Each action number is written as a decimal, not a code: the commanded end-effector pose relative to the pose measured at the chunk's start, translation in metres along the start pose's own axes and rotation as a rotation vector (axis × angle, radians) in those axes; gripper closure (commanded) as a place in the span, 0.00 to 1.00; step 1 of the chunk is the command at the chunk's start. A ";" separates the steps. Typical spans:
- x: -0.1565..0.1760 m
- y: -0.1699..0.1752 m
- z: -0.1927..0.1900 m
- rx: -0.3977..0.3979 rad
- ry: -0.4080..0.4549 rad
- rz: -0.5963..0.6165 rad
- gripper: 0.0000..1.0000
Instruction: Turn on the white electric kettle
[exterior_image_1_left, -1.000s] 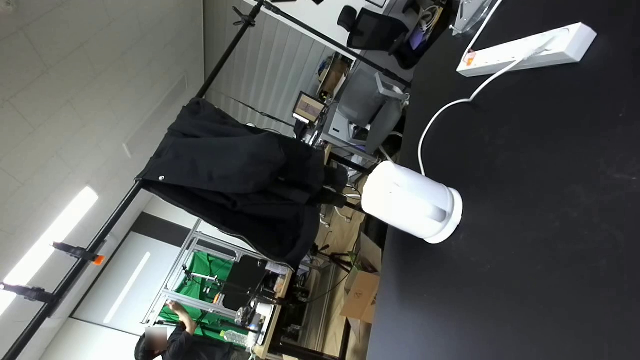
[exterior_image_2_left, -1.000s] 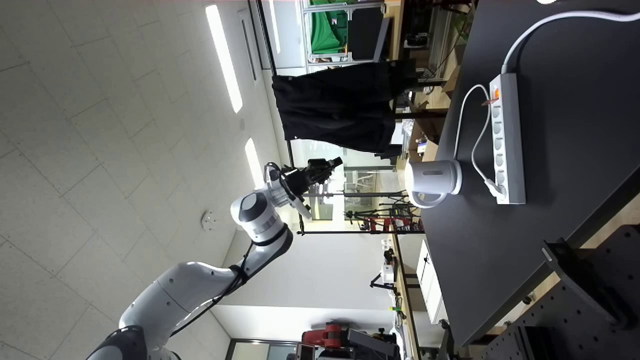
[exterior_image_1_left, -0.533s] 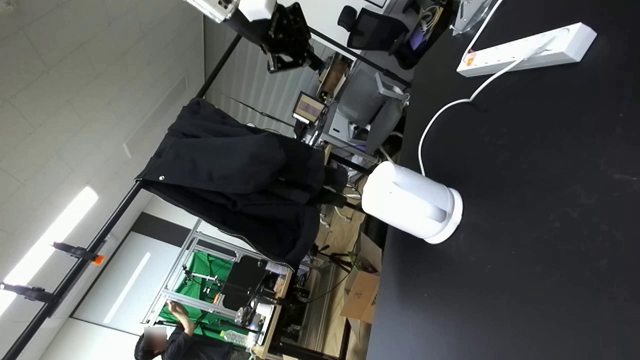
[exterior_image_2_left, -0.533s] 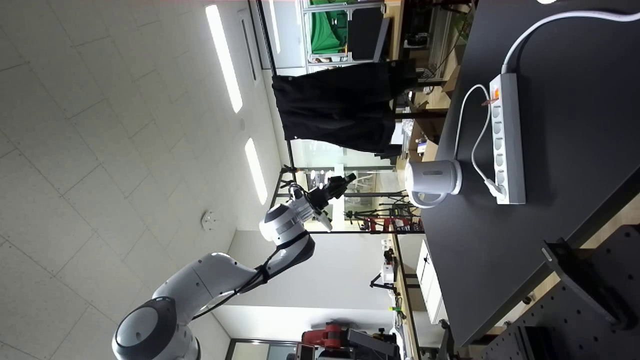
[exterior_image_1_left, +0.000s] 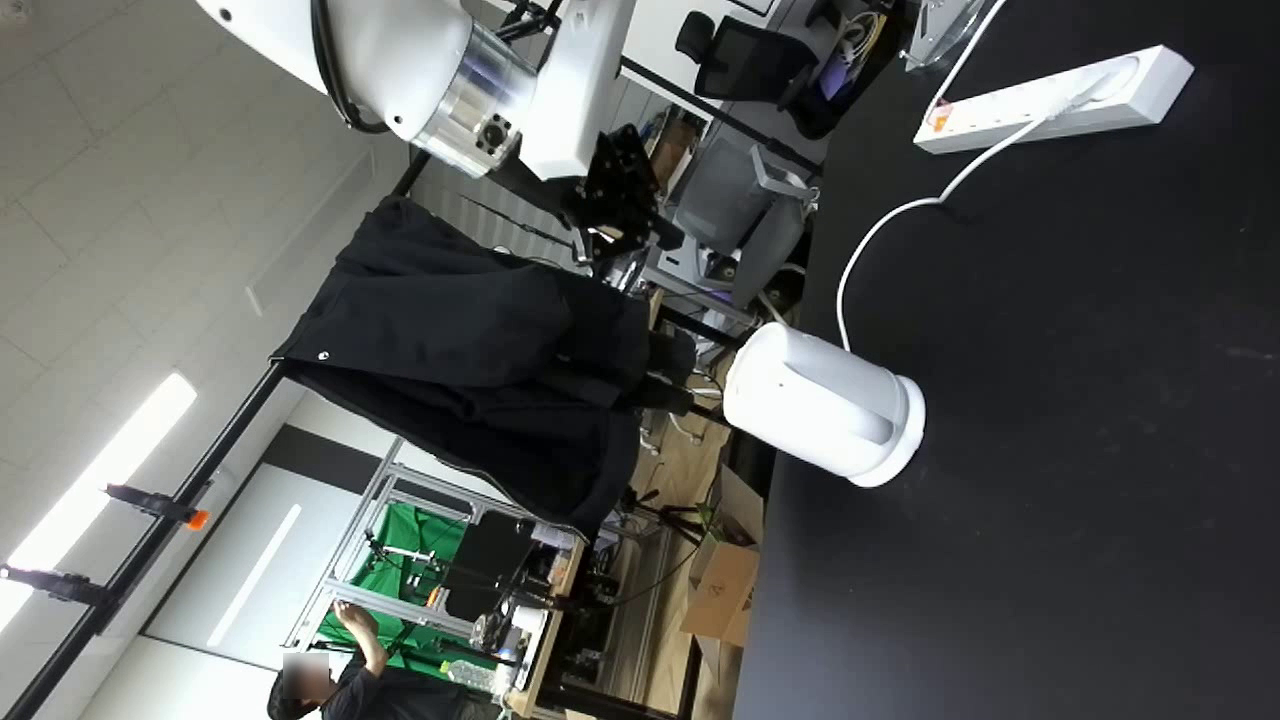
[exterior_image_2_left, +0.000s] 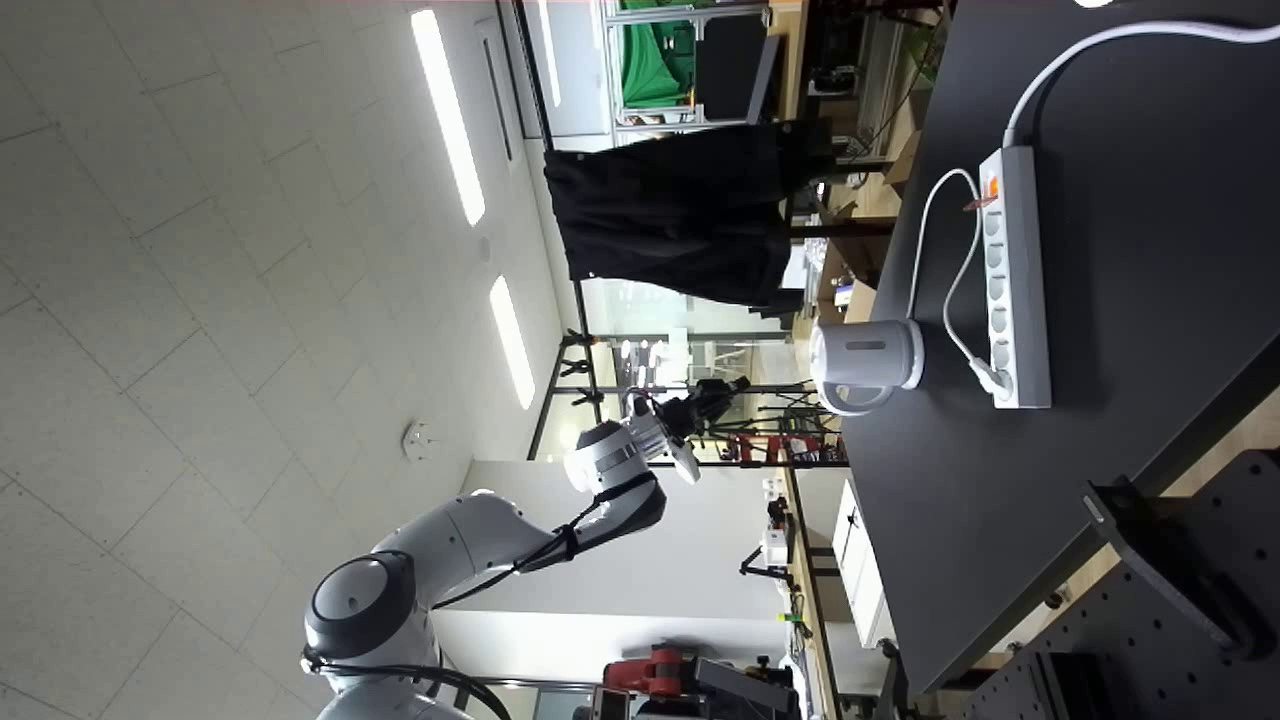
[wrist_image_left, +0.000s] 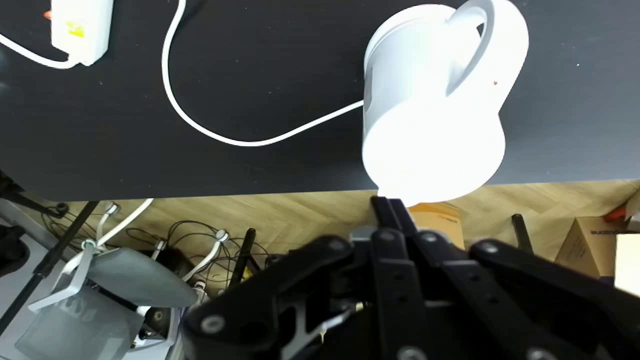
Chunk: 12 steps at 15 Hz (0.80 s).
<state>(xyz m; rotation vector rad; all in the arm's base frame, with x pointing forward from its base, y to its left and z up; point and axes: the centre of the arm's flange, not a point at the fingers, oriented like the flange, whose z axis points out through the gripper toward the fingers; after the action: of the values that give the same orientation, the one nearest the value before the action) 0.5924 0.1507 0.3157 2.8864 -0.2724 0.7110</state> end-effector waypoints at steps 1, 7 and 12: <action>-0.002 -0.004 0.005 0.002 -0.007 -0.005 0.99; -0.003 -0.003 0.006 0.001 -0.009 -0.007 0.99; -0.003 -0.003 0.006 0.001 -0.009 -0.007 0.99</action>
<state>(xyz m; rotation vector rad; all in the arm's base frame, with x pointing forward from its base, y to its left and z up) 0.5935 0.1525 0.3089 2.8909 -0.2629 0.6979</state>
